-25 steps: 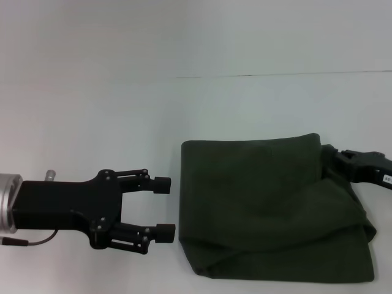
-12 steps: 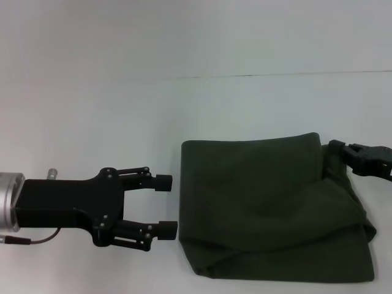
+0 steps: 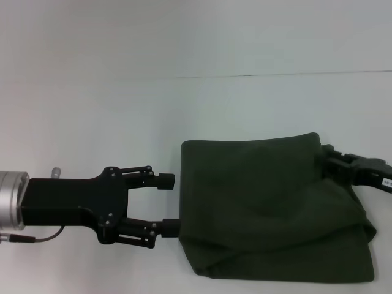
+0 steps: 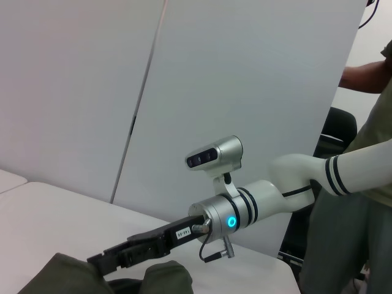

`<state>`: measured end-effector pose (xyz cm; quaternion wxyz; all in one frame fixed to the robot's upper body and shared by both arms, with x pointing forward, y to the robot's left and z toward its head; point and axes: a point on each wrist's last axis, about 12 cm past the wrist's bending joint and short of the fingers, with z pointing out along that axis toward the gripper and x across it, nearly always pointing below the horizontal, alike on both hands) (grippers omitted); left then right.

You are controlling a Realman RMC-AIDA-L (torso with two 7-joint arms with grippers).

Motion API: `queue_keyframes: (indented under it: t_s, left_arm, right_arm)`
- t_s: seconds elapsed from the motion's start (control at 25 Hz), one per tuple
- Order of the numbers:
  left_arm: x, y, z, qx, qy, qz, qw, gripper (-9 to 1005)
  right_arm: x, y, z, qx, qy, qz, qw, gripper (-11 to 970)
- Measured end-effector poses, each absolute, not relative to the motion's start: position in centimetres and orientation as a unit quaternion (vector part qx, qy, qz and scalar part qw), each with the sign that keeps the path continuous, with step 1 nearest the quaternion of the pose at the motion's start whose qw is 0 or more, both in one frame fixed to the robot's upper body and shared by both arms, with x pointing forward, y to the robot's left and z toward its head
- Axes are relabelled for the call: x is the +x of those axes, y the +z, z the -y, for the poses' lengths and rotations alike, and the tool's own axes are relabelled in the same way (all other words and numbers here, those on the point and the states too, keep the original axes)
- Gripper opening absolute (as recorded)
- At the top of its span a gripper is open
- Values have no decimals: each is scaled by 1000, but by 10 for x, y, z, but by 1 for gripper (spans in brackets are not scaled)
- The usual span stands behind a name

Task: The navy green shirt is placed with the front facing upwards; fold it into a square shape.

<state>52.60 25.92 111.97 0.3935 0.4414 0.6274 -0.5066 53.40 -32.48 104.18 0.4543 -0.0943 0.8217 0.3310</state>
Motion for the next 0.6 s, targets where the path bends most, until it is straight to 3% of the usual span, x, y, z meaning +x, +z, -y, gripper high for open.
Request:
queue_keyframes:
  t_s: [0.48,0.6]
  left_arm:
    - [527,1119,-261,438,-501,-632,397,906]
    - [527,1118,-261,436,-500,-634,398,907]
  right_arm:
    - [538,1037,314,-98,341,-828,434,665]
    - [539,1036,311,-103,338,-833,426,678]
